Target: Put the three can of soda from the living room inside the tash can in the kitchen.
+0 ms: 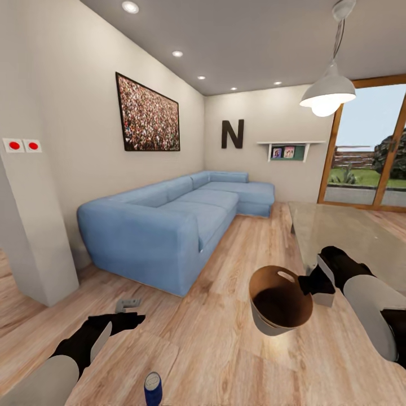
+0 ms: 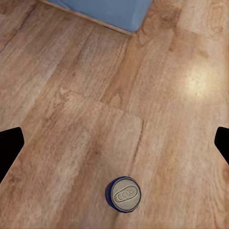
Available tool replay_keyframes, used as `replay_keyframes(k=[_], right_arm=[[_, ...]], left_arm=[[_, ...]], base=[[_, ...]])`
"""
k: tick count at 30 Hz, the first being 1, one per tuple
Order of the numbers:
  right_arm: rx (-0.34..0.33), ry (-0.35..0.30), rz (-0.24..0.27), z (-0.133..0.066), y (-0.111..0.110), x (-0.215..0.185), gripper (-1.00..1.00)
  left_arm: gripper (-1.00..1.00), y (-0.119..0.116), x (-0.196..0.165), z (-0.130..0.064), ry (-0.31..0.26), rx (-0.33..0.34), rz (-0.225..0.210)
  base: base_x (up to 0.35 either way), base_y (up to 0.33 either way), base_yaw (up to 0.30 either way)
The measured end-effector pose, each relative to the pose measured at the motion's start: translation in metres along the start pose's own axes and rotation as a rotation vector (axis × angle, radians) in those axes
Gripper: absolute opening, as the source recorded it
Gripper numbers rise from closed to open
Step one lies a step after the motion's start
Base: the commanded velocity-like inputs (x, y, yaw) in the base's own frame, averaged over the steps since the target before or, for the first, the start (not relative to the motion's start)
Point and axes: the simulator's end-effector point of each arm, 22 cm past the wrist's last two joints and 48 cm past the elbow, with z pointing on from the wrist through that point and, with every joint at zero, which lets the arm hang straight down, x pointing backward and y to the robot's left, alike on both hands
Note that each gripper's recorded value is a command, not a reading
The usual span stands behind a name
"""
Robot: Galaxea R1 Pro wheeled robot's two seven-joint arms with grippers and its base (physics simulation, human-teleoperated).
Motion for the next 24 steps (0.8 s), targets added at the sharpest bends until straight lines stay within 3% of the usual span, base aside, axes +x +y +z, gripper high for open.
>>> replay_keyframes(k=[6, 12, 18, 24], right_arm=[[0.032, -0.006, -0.010, -0.002, -0.011, -0.007, -1.00], [0.016, -0.015, 0.002, 0.004, -0.010, -0.008, -1.00], [0.021, 0.001, 0.003, 0.015, -0.010, -0.008, -1.00], [0.026, 0.034, 0.001, 0.034, -0.010, -0.004, -1.00]], left_arm=[[1.00, 0.000, 0.006, 0.004, 0.008, 0.000, 0.000], [1.00, 0.004, 0.024, 0.014, 0.021, -0.006, -0.002], [1.00, 0.019, 0.074, 0.027, 0.113, -0.055, -0.020], [1.00, 0.015, 0.106, 0.040, 0.170, -0.058, -0.031]], base=[[0.000, 0.000, 0.000], [0.000, 0.000, 0.000], [0.000, 0.000, 0.000], [0.000, 0.000, 0.000]])
